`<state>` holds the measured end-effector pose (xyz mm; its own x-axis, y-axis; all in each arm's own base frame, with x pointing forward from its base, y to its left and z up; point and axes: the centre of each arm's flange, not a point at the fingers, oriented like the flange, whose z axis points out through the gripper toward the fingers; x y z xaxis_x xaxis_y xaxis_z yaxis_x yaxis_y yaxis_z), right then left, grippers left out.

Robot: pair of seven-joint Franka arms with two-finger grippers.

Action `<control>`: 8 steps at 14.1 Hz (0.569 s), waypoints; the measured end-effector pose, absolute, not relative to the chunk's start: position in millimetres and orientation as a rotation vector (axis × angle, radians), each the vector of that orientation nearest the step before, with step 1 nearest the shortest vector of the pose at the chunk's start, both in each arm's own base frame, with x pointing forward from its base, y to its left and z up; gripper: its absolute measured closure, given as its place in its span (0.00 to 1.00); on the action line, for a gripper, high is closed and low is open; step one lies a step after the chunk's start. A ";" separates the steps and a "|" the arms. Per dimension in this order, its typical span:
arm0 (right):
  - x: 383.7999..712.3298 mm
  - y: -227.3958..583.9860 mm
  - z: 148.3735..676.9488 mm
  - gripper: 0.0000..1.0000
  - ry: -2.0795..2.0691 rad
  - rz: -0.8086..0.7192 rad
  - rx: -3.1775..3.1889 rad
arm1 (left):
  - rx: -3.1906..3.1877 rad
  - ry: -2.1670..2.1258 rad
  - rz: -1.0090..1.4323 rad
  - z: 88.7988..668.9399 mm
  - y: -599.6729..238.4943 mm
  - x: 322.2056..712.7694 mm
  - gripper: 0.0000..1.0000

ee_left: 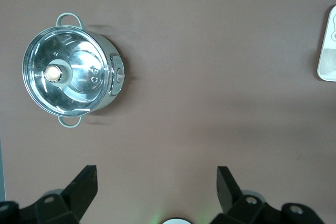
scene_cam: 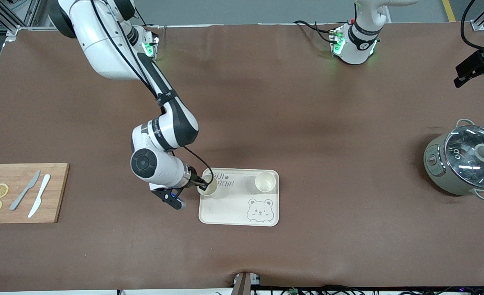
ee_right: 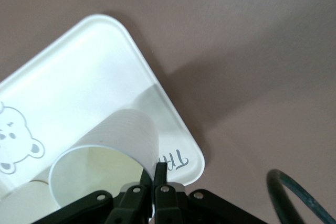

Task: Place white IKEA cup upright on tray with both arms
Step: 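Lower the cup onto the tray beside the first cup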

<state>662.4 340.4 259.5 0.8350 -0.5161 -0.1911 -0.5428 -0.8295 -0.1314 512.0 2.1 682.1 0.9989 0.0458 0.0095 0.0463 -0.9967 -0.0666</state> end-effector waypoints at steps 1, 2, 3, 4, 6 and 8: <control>659.3 344.3 253.2 0.97 0.826 0.230 -2.840 | -3.074 -0.069 -0.010 681.5 1.5 512.0 0.00; 656.7 347.2 247.8 0.97 0.826 0.237 -2.845 | -3.074 -0.069 -0.010 681.3 1.4 512.0 0.00; 654.8 349.7 244.1 0.97 0.824 0.240 -2.848 | -3.074 -0.069 -0.010 681.4 1.5 512.0 0.00; 653.3 351.4 242.0 0.97 0.823 0.242 -2.850 | -3.076 -0.069 -0.010 681.3 1.4 512.0 0.00; 651.6 352.9 240.3 0.82 0.821 0.246 -2.854 | -3.077 -0.069 -0.010 681.4 1.4 512.0 0.00; 649.6 353.0 237.3 0.61 0.821 0.255 -2.859 | -3.078 -0.069 -0.011 681.4 1.4 512.0 0.00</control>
